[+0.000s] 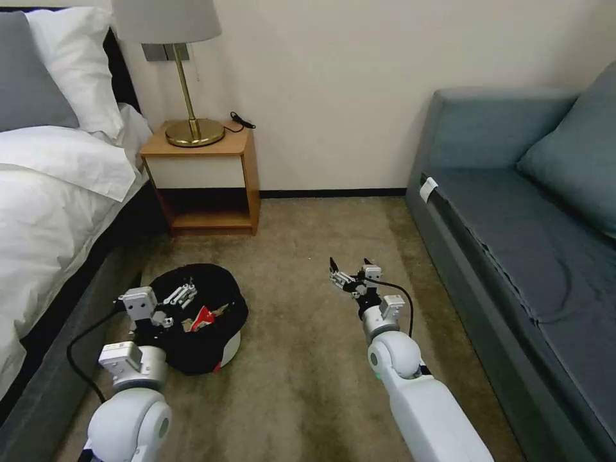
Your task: Pick up the trash bin, then pick up the garbage on the floor and place it into the trash bin.
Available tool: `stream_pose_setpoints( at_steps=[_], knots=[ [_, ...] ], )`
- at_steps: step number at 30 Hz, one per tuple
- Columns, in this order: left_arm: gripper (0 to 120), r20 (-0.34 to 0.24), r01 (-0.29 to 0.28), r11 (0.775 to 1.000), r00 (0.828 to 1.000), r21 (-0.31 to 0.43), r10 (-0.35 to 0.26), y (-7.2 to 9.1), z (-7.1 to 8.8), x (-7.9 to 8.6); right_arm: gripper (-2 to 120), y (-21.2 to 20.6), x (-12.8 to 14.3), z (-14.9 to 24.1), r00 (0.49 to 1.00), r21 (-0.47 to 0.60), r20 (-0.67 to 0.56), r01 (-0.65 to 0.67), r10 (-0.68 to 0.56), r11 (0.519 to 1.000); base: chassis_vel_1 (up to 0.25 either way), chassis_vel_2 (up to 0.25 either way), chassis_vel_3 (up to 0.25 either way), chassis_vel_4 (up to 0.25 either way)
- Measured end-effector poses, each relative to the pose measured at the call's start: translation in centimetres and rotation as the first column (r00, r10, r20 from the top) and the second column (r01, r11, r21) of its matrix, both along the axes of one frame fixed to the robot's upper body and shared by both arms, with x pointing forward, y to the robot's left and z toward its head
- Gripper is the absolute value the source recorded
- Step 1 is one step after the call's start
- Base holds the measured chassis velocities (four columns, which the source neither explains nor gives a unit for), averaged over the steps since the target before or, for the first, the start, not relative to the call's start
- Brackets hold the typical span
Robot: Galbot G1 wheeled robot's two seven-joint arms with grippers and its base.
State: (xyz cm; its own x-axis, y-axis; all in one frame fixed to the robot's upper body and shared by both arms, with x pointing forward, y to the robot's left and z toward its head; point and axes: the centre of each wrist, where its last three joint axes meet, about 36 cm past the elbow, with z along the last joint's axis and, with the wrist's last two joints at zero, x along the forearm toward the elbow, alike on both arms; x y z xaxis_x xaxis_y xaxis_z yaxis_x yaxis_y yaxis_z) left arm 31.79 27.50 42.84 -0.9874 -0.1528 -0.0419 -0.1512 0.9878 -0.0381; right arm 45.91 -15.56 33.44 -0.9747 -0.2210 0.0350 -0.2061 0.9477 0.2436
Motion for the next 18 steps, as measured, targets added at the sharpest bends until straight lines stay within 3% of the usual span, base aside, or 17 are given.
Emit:
stream_pose_setpoints(
  at_steps=[18],
  knots=[
    [100, -0.002, -0.005, 1.0, 1.0, -0.007, 0.005, 0.01, -0.04, 0.02, 100, 0.04, 0.01, -0.04, 1.0, 0.001, 0.002, -0.006, 0.006, 1.0, 0.0, 0.0, 0.0, 0.0]
  ],
)
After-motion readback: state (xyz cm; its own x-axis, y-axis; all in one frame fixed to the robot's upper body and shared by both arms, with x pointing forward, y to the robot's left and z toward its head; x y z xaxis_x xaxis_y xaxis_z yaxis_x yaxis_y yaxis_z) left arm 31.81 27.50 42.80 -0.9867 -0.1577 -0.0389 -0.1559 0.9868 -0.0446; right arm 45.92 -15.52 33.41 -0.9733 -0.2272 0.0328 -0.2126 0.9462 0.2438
